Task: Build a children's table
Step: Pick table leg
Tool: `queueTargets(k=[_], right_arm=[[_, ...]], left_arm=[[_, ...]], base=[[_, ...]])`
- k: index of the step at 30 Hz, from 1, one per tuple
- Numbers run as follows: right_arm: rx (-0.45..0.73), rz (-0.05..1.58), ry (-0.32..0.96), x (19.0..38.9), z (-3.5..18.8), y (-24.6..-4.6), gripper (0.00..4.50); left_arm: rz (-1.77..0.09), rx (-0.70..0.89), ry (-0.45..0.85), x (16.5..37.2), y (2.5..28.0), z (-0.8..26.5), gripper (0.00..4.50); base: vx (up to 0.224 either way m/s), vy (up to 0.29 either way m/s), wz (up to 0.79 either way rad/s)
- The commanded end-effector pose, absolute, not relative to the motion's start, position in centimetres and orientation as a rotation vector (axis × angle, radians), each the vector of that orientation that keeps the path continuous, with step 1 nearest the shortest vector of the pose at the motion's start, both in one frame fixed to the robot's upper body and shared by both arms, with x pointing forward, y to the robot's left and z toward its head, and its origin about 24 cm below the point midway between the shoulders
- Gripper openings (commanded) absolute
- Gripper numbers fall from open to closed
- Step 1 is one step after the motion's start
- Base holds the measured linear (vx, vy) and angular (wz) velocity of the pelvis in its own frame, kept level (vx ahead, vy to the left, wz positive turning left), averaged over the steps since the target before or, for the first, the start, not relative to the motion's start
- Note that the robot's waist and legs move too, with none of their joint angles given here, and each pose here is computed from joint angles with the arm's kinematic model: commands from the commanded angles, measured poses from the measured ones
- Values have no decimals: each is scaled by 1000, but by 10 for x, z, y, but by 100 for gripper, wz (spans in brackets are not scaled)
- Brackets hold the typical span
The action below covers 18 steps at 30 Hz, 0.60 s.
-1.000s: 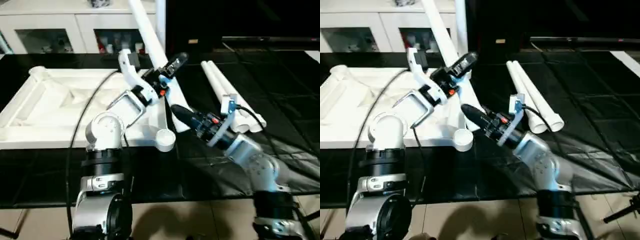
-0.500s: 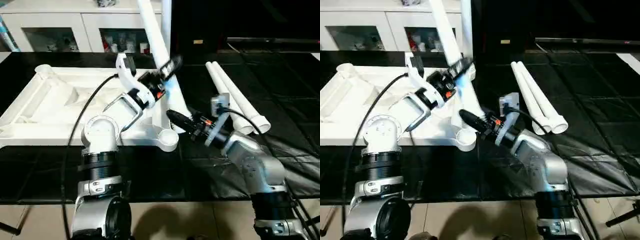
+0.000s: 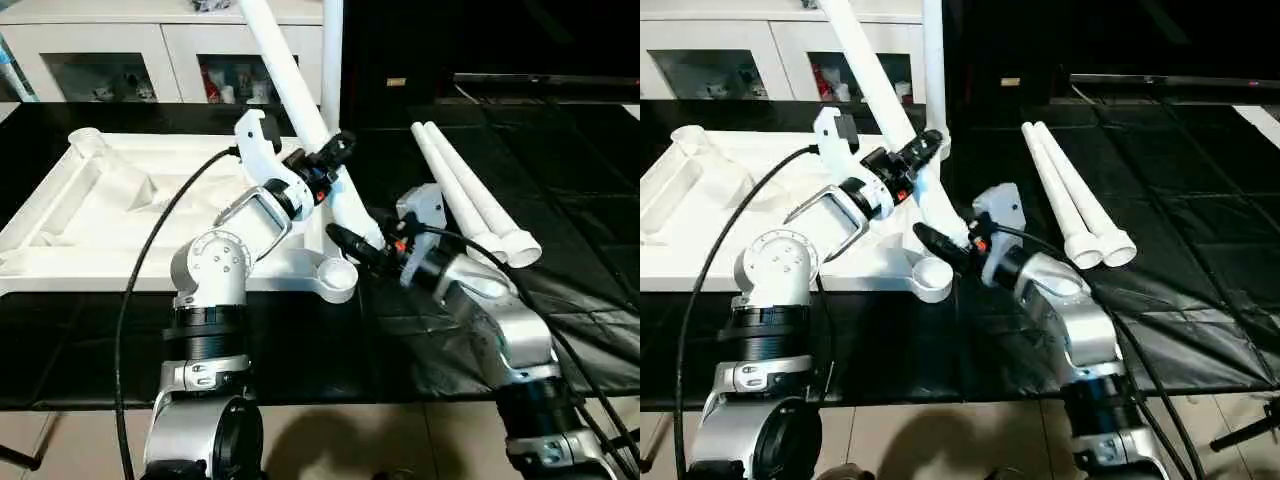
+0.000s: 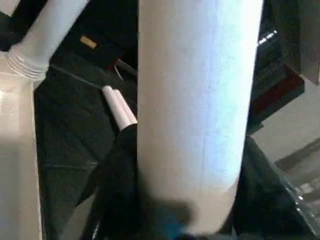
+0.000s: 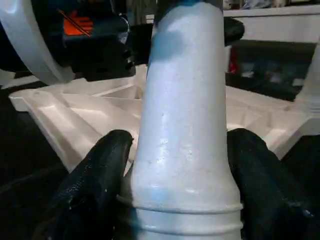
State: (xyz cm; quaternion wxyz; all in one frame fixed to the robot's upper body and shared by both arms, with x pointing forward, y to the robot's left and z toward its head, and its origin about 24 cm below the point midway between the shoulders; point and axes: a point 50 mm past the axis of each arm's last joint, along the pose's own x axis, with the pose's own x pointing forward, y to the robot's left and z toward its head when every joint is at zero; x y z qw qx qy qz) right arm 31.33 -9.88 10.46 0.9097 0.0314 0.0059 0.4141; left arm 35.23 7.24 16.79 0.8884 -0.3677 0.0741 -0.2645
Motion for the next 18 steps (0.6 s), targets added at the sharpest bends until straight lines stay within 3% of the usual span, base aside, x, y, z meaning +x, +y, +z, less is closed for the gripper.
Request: queueTargets(k=[1, 10, 13, 16, 18], right_arm=[[44, 845, 16, 315, 104, -98, 270], [51, 893, 10, 314, 99, -92, 270], [90, 955, 41, 308, 96, -92, 340], [119, 1016, 73, 299, 94, -93, 349], [153, 1019, 98, 296, 92, -98, 377]], left_arm=[[-549, -757, 137, 352, 69, 173, 203], [-499, -702, 96, 356, 75, 176, 193], [-482, -640, 80, 358, 81, 176, 193], [-469, -582, 64, 361, 89, 177, 192], [-461, -552, 51, 363, 95, 179, 192]], base=[[0, 0, 0], [0, 0, 0], [0, 0, 0], [0, 0, 0], [0, 0, 0]])
